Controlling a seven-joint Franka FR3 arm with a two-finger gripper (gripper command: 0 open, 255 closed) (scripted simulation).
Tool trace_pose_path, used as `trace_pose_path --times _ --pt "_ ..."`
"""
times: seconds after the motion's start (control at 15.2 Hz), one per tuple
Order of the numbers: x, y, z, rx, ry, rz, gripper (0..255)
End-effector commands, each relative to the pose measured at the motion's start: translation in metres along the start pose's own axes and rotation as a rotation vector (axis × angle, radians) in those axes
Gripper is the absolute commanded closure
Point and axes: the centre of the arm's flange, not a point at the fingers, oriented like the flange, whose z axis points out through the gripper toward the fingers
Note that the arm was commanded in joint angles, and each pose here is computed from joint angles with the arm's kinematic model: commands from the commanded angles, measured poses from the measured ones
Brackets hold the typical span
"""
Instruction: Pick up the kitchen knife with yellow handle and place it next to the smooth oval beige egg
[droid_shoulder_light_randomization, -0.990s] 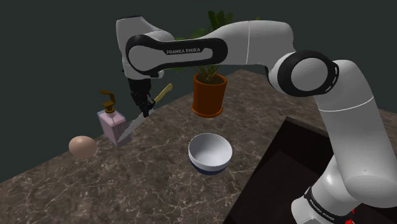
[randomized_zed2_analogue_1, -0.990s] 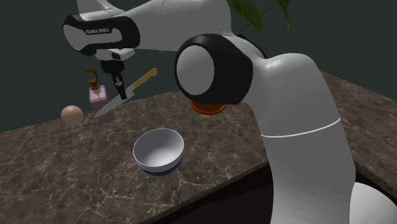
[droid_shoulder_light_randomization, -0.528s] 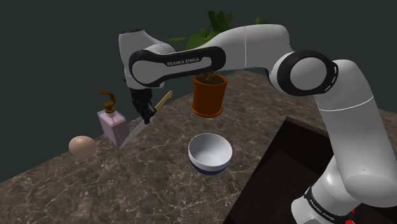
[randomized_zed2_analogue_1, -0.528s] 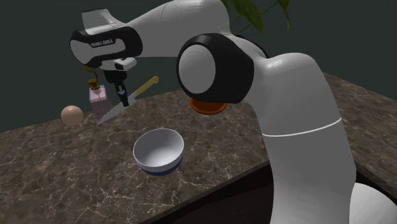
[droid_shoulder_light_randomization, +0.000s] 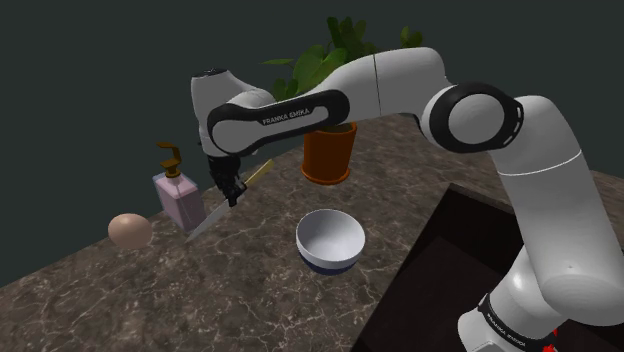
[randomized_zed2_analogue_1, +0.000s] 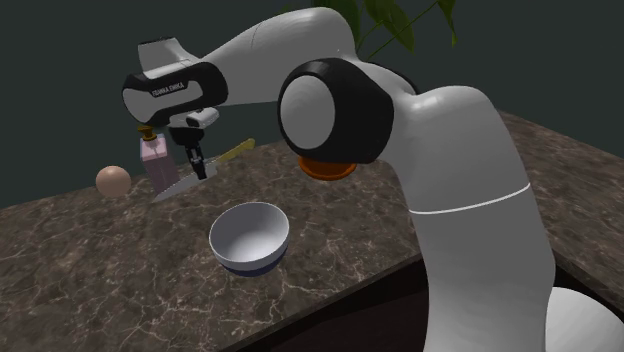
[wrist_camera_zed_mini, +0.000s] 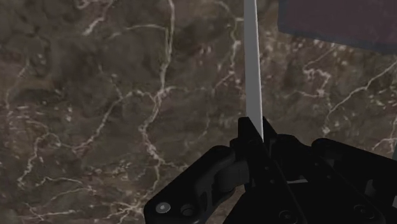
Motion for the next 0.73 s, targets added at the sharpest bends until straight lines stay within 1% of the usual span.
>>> trace_pose_path --times 0.0,0.13,0.66 --pt "-0.001 0.001 0.011 0.0 0.0 0.0 255" --pt "-0.001 0.001 0.022 0.0 0.0 0.0 255" --pt "-0.001 0.001 0.022 0.0 0.0 0.0 255"
